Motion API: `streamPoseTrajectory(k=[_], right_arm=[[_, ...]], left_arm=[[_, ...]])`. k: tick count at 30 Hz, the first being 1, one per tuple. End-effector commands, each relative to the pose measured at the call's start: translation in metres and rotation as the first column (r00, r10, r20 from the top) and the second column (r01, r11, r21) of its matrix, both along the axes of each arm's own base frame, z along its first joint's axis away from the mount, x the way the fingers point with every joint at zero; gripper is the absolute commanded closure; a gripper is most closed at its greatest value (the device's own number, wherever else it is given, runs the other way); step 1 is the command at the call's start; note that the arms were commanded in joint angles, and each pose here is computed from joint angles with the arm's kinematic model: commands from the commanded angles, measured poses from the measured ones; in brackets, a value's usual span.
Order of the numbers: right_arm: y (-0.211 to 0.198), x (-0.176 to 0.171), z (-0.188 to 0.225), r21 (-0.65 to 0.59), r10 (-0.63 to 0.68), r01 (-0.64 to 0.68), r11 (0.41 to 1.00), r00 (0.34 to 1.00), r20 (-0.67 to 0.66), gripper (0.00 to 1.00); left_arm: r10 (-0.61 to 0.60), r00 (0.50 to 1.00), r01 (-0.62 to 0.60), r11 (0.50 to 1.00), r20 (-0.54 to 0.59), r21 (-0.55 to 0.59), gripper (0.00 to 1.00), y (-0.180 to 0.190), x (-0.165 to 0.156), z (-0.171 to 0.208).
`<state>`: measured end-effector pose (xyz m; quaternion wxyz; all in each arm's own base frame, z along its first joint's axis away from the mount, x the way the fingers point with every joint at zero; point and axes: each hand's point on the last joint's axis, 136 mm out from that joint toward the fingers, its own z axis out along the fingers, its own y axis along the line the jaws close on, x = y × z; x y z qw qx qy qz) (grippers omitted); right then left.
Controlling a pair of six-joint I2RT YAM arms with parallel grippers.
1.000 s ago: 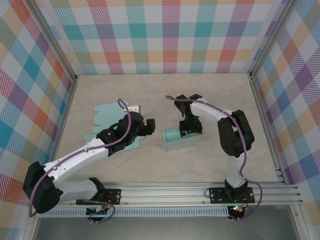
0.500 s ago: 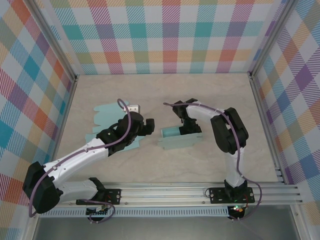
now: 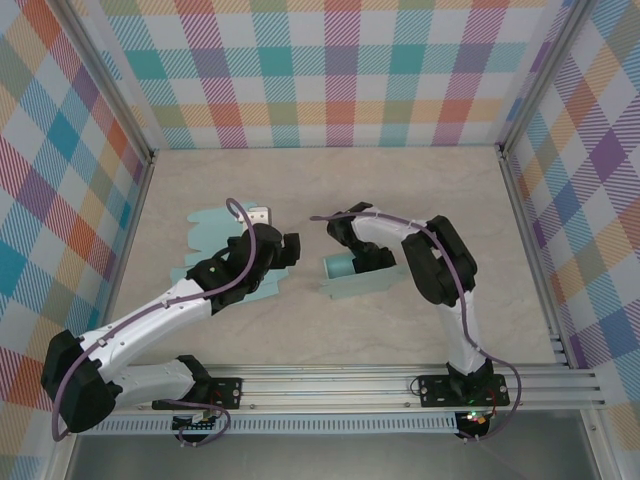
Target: Fold the paper box
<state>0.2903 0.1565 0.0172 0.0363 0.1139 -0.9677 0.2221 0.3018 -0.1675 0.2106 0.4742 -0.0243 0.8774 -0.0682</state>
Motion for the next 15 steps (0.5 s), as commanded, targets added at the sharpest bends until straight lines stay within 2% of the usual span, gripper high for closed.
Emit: streamPoseTrajectory(k=[1,3,8,10,13,15], right_arm=[[-0.004,0.018,-0.006,-0.003,0.006,-0.006,1.0,0.996,0.087,0.62],[0.0,0.025,0.014,0.027,0.017,-0.02,0.999,0.992,0.124,0.48],[0.007,0.042,0.073,0.071,0.043,-0.062,0.996,0.971,0.236,0.34],[0.007,0.047,0.098,0.084,0.044,-0.071,0.994,0.957,0.286,0.19],[0.002,0.047,0.138,0.111,0.028,-0.073,0.991,0.93,0.366,0.03],[-0.003,0.044,0.162,0.141,0.005,-0.07,0.988,0.908,0.42,0.0]], left_arm=[[0.034,0.999,-0.035,0.999,0.007,0.022,0.07,0.01,0.002,0.005],[0.033,0.999,-0.032,0.999,-0.008,0.031,0.07,0.009,0.004,0.002],[0.031,0.999,-0.03,0.999,-0.037,0.032,0.07,0.006,0.011,-0.007],[0.039,0.998,-0.038,0.999,-0.045,0.031,0.07,0.007,0.016,-0.011],[0.047,0.997,-0.045,0.998,-0.063,0.04,0.09,0.008,0.026,-0.018],[0.046,0.996,-0.043,0.998,-0.073,0.038,0.1,0.006,0.034,-0.023]])
